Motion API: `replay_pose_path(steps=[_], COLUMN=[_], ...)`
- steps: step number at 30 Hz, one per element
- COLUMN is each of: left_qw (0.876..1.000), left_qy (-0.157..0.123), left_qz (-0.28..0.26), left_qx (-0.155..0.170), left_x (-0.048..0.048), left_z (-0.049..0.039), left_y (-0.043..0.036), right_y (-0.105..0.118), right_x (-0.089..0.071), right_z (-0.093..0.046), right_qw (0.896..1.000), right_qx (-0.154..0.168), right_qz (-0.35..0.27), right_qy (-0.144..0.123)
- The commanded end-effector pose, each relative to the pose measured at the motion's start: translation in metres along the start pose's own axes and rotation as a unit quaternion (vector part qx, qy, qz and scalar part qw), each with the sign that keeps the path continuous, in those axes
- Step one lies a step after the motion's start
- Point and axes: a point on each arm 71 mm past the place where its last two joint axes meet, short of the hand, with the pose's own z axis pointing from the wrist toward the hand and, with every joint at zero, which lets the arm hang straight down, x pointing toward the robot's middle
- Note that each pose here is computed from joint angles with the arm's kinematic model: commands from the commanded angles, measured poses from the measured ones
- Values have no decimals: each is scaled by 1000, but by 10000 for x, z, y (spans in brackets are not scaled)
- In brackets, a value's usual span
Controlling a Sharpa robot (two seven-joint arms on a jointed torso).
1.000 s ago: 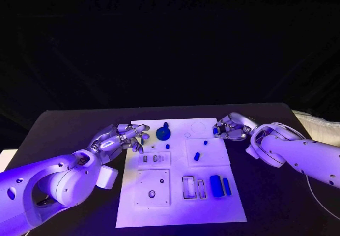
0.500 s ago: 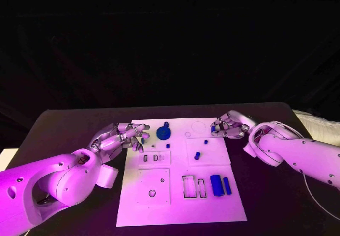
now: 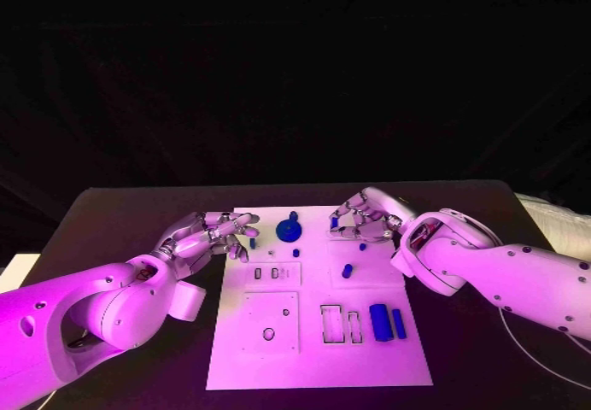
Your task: Assemble the parts on the task board
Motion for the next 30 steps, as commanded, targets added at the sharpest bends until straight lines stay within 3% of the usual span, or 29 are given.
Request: replay_pose_path(steps=[1, 16, 30], left_qw=[1000, 1000, 1000], left_qy=[9, 2, 2], left_qz=[-1, -2, -5], left_qx=[3, 2, 2], left_x=[-1, -59, -55], left_z=[1, -2, 7], left_y=[-8, -6, -3], right_y=[131, 586, 702], right_x=[133, 716, 963], right_z=[25, 109, 169], right_qw=[998, 992, 988], right_qx=[5, -30, -30], right_qz=[-52, -108, -122], right_qy=[18, 61, 85])
